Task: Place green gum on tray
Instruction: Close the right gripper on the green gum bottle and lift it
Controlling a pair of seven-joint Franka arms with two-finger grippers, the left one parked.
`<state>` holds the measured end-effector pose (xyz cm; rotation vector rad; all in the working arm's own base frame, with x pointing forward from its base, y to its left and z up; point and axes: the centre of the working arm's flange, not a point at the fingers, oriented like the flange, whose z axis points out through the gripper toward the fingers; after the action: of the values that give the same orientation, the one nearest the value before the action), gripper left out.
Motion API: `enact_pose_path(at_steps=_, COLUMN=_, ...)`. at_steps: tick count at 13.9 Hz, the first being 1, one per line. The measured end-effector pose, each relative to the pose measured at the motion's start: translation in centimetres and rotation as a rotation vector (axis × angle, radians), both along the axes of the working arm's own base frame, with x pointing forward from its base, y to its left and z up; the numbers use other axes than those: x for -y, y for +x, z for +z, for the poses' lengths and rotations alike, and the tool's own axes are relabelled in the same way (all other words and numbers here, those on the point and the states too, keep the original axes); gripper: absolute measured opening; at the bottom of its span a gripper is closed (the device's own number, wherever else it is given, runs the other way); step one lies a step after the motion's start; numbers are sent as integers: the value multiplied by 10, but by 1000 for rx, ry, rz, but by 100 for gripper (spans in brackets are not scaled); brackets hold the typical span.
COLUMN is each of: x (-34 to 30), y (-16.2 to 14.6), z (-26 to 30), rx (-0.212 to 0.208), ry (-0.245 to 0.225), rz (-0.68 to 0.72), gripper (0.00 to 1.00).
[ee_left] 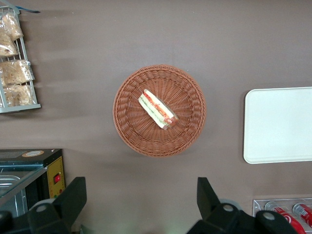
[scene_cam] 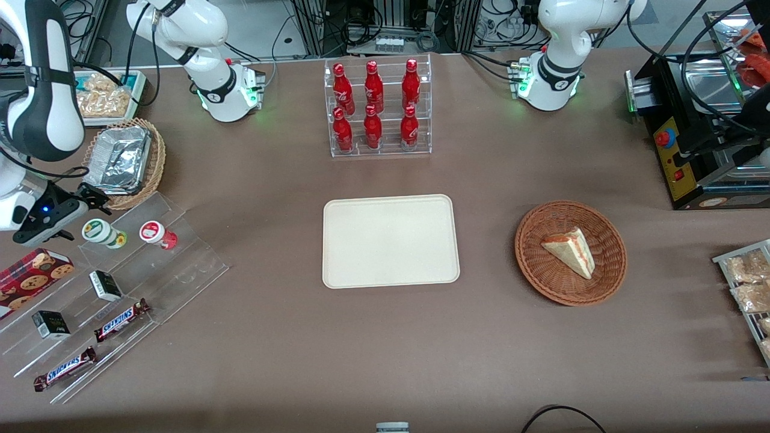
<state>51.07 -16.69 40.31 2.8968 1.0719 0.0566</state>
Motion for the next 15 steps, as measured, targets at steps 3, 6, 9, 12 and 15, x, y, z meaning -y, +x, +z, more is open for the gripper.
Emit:
enact_pose_path(at_steps=3, x=3, y=-6, z=-19, rx=14, ry=-6, rz=8, gripper=100)
enact_pose_path(at_steps=6, x=8, y=-9, z=-31, rx=12, ry=-7, rz=21, gripper=85)
enact_pose_path(at_steps=9, x=8, y=-9, z=-32, rx=12, ry=-7, rz=24, gripper=58)
enact_pose_path(at_steps=12, x=6, y=-8, z=-27, rx=20, ry=-10, rz=29, gripper=58)
enact_pose_path(at_steps=15, x=3, y=1, z=-7, rx=12, ry=-7, rz=28, gripper=58)
